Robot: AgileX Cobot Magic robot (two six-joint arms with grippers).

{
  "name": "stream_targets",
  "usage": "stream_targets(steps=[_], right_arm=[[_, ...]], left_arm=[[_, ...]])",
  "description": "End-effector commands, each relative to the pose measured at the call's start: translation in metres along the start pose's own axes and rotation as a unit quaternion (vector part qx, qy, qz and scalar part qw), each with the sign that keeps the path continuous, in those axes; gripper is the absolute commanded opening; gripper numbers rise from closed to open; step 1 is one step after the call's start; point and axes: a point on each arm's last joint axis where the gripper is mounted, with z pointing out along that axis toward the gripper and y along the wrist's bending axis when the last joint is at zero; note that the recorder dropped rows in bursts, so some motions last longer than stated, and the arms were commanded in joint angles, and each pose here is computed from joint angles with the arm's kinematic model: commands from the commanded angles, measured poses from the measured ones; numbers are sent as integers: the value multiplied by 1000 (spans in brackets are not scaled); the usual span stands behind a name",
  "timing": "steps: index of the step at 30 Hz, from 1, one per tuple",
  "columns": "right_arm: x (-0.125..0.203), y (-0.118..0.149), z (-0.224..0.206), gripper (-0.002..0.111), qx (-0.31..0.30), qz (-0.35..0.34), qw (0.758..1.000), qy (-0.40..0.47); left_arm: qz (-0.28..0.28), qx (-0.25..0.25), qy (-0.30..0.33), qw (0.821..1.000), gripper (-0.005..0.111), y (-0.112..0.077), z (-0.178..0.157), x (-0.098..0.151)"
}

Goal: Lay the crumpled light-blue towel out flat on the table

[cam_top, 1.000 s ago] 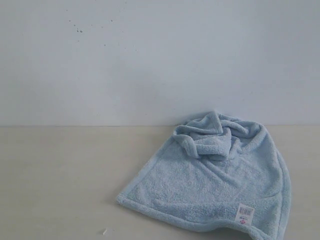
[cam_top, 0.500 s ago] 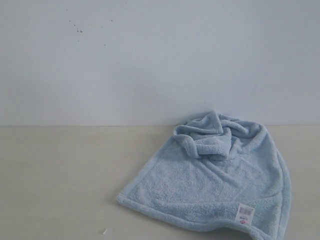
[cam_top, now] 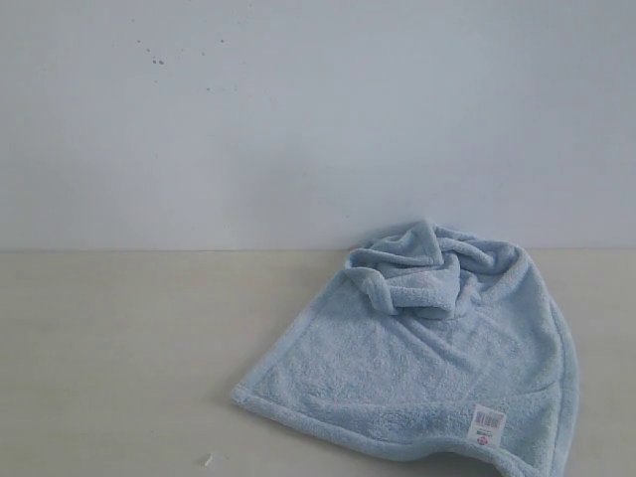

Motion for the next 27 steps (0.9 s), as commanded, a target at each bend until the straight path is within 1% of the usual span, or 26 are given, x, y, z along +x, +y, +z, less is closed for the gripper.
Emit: stream_targets(steps=[1, 3, 4, 5, 6, 8, 9, 10, 12, 13, 15, 17, 18, 19, 20, 21, 22, 23, 24, 25, 26, 27], right_arm=[[-1, 0, 0, 3, -1, -1, 1000, -6], [-2, 0, 0, 3, -1, -1, 1000, -10], [-4, 0, 0, 3, -2, 28, 999, -21], [-7, 0, -1, 3, -6, 102, 994, -37], [-9, 0, -1, 3, -10, 181, 982, -51], [-14, -1, -1, 3, -19, 325, 943, -74], [-15, -2, -2, 3, -21, 362, 928, -84], [-18, -3, -2, 3, -23, 391, 915, -96], [-21, -4, -3, 3, -26, 402, 907, -119], [-24, -5, -4, 3, -27, 402, 906, -133], [-27, -7, -5, 3, -29, 411, 898, -152], [-25, -6, -4, 3, -35, 454, 880, -137], [-21, -4, -3, 3, -34, 453, 884, -112], [-20, -2, -3, 3, -33, 441, 892, -97], [-25, 2, -4, 3, -37, 415, 907, -66], [-28, 3, -5, 3, -41, 397, 915, -61], [-41, 7, -8, 3, -60, 328, 941, -59], [-45, 9, -9, 3, -68, 288, 954, -44], [-54, 16, -3, 3, -91, 215, 972, 7], [-57, 19, 1, 3, -103, 189, 976, 32], [-61, 27, 17, 3, -123, 137, 978, 95], [-63, 35, 34, 3, -132, 103, 975, 146]], left_arm=[[-23, -16, 48, 998, 4, 4, -1, 9], [-27, -12, 52, 998, 4, 4, -1, 9], [-34, -8, 56, 998, 4, 3, -1, 10], [-44, 0, 64, 997, 4, 2, -1, 11], [-51, 12, 74, 996, 4, -1, -1, 12], [-40, 43, 101, 993, 4, -6, -2, 16], [-35, 60, 111, 991, 4, -10, -3, 16], [-11, 81, 120, 989, 4, -14, -5, 17], [18, 131, 134, 982, 4, -24, -8, 17], [15, 153, 139, 978, 4, -28, -9, 18], [33, 203, 142, 968, 4, -36, -13, 19], [34, 244, 140, 959, 4, -43, -16, 19], [44, 280, 126, 951, 4, -50, -20, 15], [55, 290, 116, 948, 4, -53, -21, 13], [71, 309, 93, 944, 4, -58, -23, 7], [80, 315, 83, 942, 4, -61, -24, 4], [113, 323, 65, 937, 4, -64, -25, 0], [126, 320, 65, 937, 4, -65, -23, -1], [151, 304, 81, 937, 4, -67, -14, -1], [160, 297, 91, 937, 4, -68, -9, -1], [178, 285, 123, 934, 4, -74, 4, -3], [196, 280, 153, 927, 4, -84, 19, -7]])
